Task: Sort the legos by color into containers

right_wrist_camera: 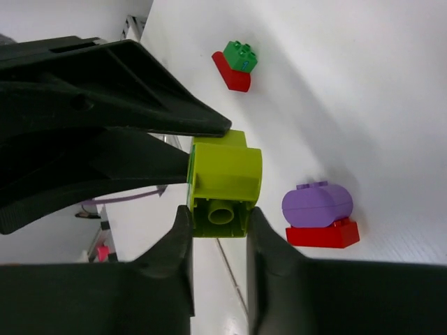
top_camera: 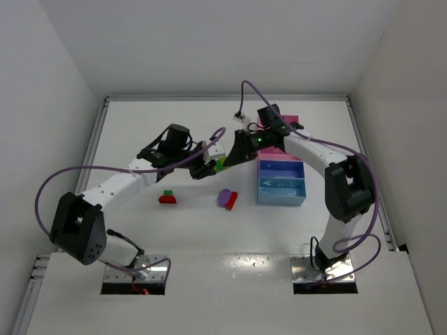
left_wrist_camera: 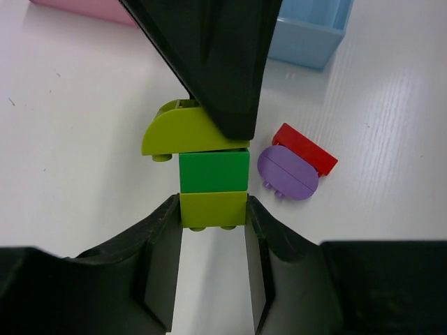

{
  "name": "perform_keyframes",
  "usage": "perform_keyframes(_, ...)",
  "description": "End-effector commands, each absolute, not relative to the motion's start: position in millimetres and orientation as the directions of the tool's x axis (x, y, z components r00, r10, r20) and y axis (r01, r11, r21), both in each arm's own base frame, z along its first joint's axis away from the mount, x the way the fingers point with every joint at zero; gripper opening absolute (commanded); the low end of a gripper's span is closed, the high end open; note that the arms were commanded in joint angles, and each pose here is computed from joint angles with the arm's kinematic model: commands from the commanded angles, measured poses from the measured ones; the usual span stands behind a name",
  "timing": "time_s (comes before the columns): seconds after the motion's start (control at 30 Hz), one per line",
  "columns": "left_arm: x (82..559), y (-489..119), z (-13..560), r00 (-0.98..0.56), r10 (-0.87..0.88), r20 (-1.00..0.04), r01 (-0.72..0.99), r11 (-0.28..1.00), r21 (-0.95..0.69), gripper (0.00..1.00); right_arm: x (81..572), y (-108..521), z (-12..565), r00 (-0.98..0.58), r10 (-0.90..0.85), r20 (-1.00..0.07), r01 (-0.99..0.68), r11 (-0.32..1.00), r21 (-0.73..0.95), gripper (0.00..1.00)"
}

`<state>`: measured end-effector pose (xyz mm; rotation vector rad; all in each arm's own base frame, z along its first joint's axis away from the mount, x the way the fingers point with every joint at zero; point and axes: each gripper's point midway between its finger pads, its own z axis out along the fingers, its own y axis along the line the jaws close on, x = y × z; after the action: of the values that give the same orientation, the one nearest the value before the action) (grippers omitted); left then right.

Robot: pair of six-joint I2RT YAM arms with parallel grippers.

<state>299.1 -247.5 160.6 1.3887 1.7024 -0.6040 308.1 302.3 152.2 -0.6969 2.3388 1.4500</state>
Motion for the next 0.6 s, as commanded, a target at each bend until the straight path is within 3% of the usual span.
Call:
perform_keyframes(0.0, 302, -258, 176, 0.005, 0.512, -0.859, 0.954, 0.254, 0.157, 0.21, 301, 313, 169, -0.794, -0.259, -0.550, -0.606, 0.272, 0.747, 0.08)
perform_keyframes(0.07, 301, -256, 174, 0.010, 0.520, -0.854, 0.952, 0.257, 0.168, 0.21, 300, 308, 171, -0.800, -0.247, -0.547, -0.599, 0.272, 0.753, 0.00)
perform_keyframes(0.4, 299, -234, 160, -0.022, 0.555, -0.832, 0.933, 0.309, 0.182, 0.18, 308, 262, 193, -0.772, -0.166, -0.614, -0.629, 0.347, 0.696, 0.00)
perform_keyframes(0.53, 304, -228, 169, -0.028, 0.537, -0.843, 0.921, 0.341, 0.186, 0.18, 304, 229, 193, -0.700, -0.215, -0.681, -0.689, 0.450, 0.567, 0.00)
perform_keyframes(0.57, 304, -228, 169, -0.028, 0.537, -0.843, 0.921, 0.341, 0.186, 0.18, 299, 212, 185, -0.660, -0.286, -0.695, -0.718, 0.513, 0.471, 0.00)
